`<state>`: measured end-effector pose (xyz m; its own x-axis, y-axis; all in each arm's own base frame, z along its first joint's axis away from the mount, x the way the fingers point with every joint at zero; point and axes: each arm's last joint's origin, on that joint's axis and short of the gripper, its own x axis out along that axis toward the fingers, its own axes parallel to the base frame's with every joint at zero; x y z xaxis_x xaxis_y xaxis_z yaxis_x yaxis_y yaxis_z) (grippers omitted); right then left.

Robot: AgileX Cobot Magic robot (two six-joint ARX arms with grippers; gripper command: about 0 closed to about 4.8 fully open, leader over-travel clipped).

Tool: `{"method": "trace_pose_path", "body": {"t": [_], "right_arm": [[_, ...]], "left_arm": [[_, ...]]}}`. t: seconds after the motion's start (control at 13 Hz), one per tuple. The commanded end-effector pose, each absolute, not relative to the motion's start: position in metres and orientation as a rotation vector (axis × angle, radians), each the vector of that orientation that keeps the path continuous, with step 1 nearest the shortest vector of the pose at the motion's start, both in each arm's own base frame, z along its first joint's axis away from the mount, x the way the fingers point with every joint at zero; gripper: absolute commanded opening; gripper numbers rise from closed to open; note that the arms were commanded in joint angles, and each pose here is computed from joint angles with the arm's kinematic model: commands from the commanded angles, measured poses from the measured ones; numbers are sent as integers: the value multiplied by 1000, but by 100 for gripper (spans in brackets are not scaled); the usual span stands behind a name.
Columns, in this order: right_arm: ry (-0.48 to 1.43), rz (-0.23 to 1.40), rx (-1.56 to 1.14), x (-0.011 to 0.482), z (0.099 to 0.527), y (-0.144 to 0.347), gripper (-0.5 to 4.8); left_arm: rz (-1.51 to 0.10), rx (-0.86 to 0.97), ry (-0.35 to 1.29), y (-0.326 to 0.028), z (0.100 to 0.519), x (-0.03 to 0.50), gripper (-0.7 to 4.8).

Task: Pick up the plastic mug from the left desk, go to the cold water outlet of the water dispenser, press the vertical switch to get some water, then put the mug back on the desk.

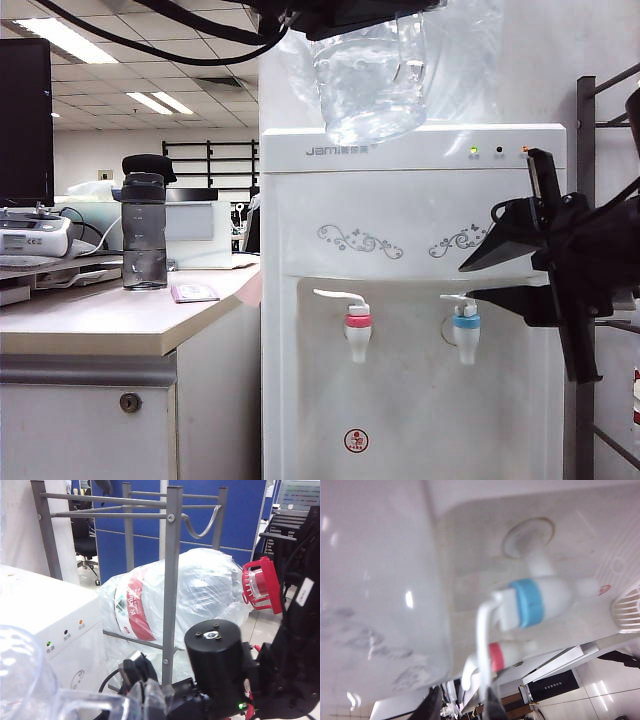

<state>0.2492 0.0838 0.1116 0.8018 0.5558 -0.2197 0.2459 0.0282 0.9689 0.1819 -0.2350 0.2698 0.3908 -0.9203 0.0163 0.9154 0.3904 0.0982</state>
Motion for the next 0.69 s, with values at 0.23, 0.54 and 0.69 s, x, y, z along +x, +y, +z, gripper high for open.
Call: {"method": "trace_pose_path", "body": {"t": [0.23, 0.54, 0.69], "right_arm": [[640, 305, 1566, 264, 116, 89, 117], [696, 369, 1558, 264, 117, 91, 117], [704, 407, 1555, 264, 119, 92, 117]], "left_arm": [[-1165, 65, -150, -233, 280, 181, -6], [-1165, 65, -151, -233, 280, 181, -6], [-1165, 65, -151, -233, 280, 181, -6]]}}
